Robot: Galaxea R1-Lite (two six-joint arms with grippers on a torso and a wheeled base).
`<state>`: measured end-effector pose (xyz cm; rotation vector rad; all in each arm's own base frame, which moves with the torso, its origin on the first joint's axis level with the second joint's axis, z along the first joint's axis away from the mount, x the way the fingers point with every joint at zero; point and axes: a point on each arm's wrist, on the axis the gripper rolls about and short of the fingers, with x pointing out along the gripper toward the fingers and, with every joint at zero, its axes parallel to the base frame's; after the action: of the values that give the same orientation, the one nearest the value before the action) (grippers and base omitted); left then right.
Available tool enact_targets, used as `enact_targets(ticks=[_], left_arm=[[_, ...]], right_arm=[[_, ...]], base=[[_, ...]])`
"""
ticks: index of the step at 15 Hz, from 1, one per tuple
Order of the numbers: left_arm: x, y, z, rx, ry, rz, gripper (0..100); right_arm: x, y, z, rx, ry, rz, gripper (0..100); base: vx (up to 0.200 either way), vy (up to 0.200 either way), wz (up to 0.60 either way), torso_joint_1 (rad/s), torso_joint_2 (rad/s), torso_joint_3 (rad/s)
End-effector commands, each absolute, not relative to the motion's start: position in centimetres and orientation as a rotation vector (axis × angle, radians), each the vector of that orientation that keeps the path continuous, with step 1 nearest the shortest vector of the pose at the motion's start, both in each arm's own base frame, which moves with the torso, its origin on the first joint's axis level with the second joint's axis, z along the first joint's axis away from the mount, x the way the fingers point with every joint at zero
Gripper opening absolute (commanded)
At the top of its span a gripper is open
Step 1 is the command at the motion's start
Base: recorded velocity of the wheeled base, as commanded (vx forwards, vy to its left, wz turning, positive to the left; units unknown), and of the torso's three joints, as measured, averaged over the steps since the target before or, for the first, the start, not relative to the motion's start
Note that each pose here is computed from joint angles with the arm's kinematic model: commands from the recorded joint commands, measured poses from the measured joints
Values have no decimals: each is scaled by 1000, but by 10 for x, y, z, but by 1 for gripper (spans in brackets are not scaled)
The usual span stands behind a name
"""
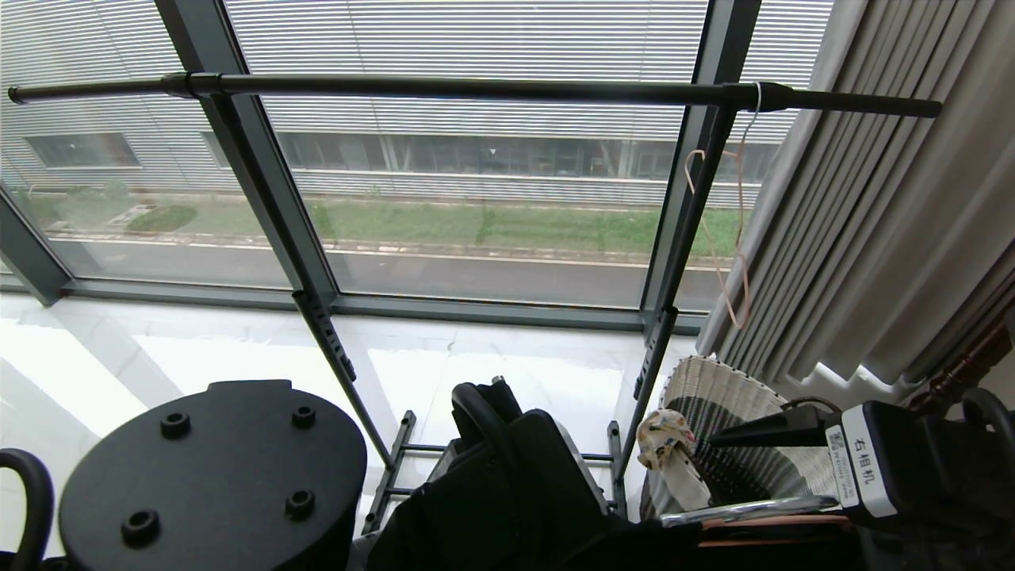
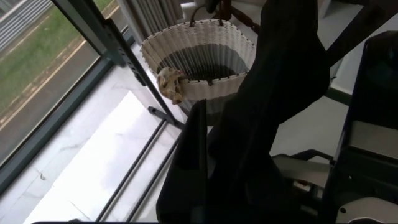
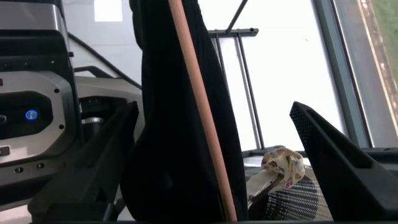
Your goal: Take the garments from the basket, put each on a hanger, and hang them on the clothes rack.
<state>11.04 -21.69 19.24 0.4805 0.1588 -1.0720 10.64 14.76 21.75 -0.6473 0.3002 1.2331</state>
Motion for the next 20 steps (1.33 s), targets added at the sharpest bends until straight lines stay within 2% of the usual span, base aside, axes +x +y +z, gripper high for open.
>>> enact_targets(ticks=[1,2,11,12,15,20], left_arm=[[111,-218,197,470,143,-1072,0],[111,-219,198,469,140,-1071,0],[110,-217,201,464,130,-1069,0],[110,-217,200,465,131,-1068,100],[111,-216,201,469,130,-1037,100],[108,-207,209,452,102,-997,100]], right_arm=[[106,148,214,-651,316,1235,100],[106,148,213,-652,319,1236,0],[107,147,214,-654,310,1221,0],[107,147,215,-651,303,1220,0],[109,149,218,-646,259,1197,0],[114,152,229,-672,120,1129,0]], base=[[0,0,0,0,0,0],[0,0,0,0,0,0],[0,0,0,0,0,0],[0,0,0,0,0,0],[0,0,0,0,0,0],[0,0,0,0,0,0]])
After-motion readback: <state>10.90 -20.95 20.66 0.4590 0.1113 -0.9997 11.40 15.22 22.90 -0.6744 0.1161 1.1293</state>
